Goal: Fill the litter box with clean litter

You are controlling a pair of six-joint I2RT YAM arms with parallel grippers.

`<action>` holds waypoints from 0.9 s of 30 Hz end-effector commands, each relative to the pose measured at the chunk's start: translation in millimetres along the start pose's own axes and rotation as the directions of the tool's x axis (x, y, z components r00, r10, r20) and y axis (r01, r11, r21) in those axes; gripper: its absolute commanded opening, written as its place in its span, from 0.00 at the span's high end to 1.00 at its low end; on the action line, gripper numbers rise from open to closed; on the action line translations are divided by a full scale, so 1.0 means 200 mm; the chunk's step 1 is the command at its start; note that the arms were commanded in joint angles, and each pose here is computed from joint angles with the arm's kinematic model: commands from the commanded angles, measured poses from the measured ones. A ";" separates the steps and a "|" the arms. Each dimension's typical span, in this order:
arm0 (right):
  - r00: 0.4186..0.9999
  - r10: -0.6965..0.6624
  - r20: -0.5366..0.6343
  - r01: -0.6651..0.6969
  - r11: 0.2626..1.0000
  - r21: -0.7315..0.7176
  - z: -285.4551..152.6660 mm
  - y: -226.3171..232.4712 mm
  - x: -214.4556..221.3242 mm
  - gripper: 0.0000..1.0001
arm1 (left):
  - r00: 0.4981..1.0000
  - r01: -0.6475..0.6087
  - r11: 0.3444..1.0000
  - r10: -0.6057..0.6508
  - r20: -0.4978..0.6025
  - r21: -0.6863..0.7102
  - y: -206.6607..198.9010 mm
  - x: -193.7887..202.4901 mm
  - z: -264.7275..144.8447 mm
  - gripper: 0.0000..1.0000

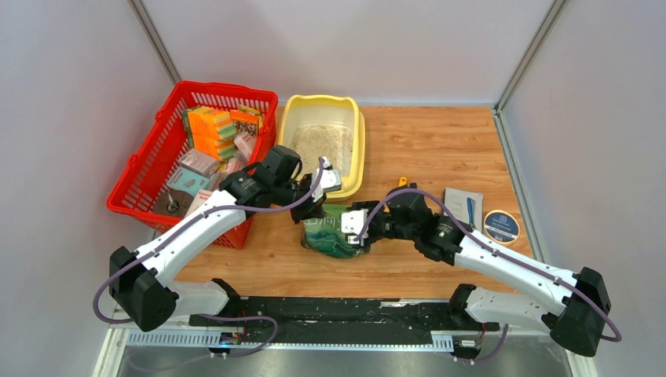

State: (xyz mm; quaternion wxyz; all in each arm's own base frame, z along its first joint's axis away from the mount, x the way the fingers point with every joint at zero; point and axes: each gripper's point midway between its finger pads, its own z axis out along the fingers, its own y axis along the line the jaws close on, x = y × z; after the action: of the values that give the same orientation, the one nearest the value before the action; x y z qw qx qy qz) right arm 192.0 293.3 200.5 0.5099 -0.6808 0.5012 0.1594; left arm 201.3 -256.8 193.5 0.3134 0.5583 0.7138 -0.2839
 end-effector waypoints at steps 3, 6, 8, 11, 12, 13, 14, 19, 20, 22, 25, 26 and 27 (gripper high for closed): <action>0.998 0.025 -0.054 -0.026 0.999 -0.020 -0.02 0.02 0.03 0.48 | 0.998 0.061 0.996 -0.061 0.009 0.059 -0.06 0.02 0.01 1.00; 0.996 0.041 -0.084 -0.041 0.999 0.001 -0.02 0.01 0.06 0.50 | 0.999 0.052 0.996 -0.053 0.008 0.066 -0.06 0.02 0.01 1.00; 0.995 0.044 -0.094 -0.044 0.999 0.003 -0.03 0.01 0.07 0.51 | 0.998 0.057 0.996 -0.057 0.003 0.066 -0.07 0.04 0.01 1.00; 0.992 0.058 -0.111 -0.058 0.998 0.011 -0.04 0.00 0.08 0.57 | 0.998 0.057 0.996 -0.057 -0.001 0.069 -0.07 0.05 0.01 1.00; 0.992 0.063 -0.113 -0.062 0.998 0.014 -0.04 0.00 0.08 0.59 | 0.998 0.056 0.996 -0.057 0.000 0.069 -0.07 0.05 0.01 1.00; 0.990 0.074 -0.118 -0.072 0.997 0.016 -0.05 0.00 0.09 0.62 | 0.998 0.058 0.996 -0.058 -0.002 0.070 -0.08 0.06 0.01 1.00; 0.989 0.078 -0.126 -0.077 0.997 0.014 -0.05 0.01 0.10 0.63 | 0.998 0.057 0.996 -0.057 -0.002 0.068 -0.08 0.06 0.01 1.00; 0.981 0.122 -0.151 -0.120 0.993 0.020 -0.06 0.01 0.13 0.70 | 0.998 0.065 0.996 -0.065 -0.003 0.058 -0.07 0.08 0.00 1.00; 0.978 0.132 -0.160 -0.132 0.991 0.010 -0.07 0.02 0.14 0.70 | 0.998 0.067 0.996 -0.067 -0.002 0.056 -0.07 0.08 0.00 1.00; 0.974 0.141 -0.176 -0.145 0.989 -0.007 -0.07 0.04 0.16 0.70 | 0.997 0.077 0.996 -0.077 0.001 0.055 -0.07 0.08 0.00 1.00; 0.962 0.186 -0.198 -0.193 0.981 -0.013 -0.07 0.07 0.20 0.75 | 0.997 0.076 0.996 -0.076 0.001 0.054 -0.07 0.08 0.00 1.00; 0.958 0.201 -0.207 -0.207 0.978 -0.007 -0.07 0.06 0.21 0.75 | 0.997 0.076 0.996 -0.076 0.001 0.054 -0.07 0.08 -0.01 1.00; 0.954 0.209 -0.213 -0.215 0.977 -0.005 -0.08 0.06 0.22 0.76 | 0.997 0.076 0.996 -0.076 0.000 0.053 -0.07 0.09 -0.01 1.00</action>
State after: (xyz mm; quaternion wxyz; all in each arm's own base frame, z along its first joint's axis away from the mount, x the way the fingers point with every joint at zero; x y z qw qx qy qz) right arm 196.6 283.0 195.4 0.4848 -0.6554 0.5555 0.1635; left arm 201.4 -256.3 189.8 0.3193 0.5507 0.7113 -0.2982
